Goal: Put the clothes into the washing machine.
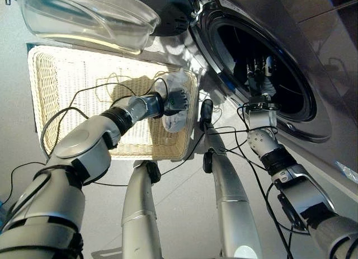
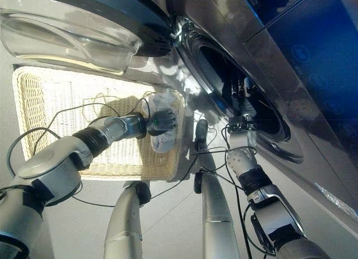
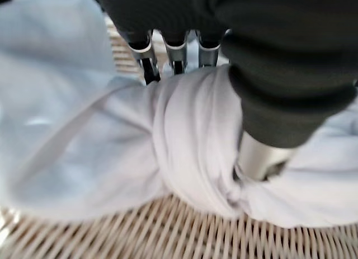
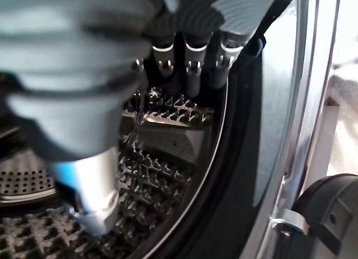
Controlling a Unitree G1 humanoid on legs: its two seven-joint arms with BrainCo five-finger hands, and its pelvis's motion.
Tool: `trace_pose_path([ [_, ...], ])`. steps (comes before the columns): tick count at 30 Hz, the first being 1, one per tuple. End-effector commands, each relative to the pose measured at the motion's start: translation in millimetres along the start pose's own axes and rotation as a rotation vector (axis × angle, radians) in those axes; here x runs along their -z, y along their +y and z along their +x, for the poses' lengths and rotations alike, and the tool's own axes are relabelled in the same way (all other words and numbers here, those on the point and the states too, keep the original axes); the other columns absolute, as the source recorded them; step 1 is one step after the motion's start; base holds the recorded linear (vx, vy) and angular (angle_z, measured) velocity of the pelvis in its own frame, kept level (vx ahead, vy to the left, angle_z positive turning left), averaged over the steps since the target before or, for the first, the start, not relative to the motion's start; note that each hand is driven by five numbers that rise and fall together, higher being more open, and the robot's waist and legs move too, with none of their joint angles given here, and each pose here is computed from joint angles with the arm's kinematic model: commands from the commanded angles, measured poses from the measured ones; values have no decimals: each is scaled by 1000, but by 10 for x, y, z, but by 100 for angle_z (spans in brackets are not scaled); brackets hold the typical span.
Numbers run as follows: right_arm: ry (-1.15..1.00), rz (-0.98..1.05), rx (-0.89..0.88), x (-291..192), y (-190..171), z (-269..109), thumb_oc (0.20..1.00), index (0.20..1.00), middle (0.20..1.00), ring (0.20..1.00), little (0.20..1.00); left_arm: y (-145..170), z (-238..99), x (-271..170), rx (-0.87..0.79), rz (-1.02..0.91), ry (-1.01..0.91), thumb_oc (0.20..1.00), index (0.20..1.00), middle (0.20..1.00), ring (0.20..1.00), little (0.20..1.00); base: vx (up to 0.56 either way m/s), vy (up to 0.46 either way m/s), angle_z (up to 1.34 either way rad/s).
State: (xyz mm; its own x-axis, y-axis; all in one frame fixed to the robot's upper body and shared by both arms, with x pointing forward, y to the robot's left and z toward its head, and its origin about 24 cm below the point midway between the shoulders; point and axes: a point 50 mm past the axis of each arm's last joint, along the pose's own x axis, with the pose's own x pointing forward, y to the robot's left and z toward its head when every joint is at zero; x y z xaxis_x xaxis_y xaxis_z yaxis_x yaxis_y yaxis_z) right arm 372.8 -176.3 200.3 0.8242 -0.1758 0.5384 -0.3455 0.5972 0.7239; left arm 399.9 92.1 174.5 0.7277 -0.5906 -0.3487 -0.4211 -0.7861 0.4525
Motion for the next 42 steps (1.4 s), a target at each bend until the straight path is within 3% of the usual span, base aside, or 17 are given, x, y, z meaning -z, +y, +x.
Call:
trace_pose_path([
  [1,-106,62,-97,-112,185,29,1000,1000,1000,1000,1000,-586,-209,-145,241,-58,-8,200,200,200,200,200,0,0,0],
  [12,-74,32,-38,-80,85,-17,1000,1000,1000,1000,1000,-499,-217,-130,97,-83,-1,200,200,200,200,200,0,1,0],
  [14,-48,1,-28,-101,13,-46,1000,1000,1000,1000,1000,-398,-247,-62,-30,-127,28,200,200,200,200,200,-8,24,4],
  [22,33,-270,-122,-73,73,-122,1000,1000,1000,1000,1000,-359,-396,130,-274,-380,244,200,200,200,200,200,-7,24,1],
  [29,212,-745,-362,124,90,-323,1000,1000,1000,1000,1000,-551,-591,5,-532,-717,407,200,200,200,200,200,-3,19,0],
  [36,253,-869,-406,172,57,-363,1000,1000,1000,1000,1000,-578,-616,-48,-589,-795,436,200,200,200,200,200,0,0,0],
  [38,403,-1214,-555,296,-91,-469,1000,1000,1000,1000,1000,-506,-656,-142,-784,-1005,459,200,200,200,200,200,10,-95,4],
  [42,381,-1440,-637,351,-56,-452,1000,1000,1000,1000,1000,-373,-615,-115,-846,-1064,438,200,200,200,200,200,1,-49,13],
])
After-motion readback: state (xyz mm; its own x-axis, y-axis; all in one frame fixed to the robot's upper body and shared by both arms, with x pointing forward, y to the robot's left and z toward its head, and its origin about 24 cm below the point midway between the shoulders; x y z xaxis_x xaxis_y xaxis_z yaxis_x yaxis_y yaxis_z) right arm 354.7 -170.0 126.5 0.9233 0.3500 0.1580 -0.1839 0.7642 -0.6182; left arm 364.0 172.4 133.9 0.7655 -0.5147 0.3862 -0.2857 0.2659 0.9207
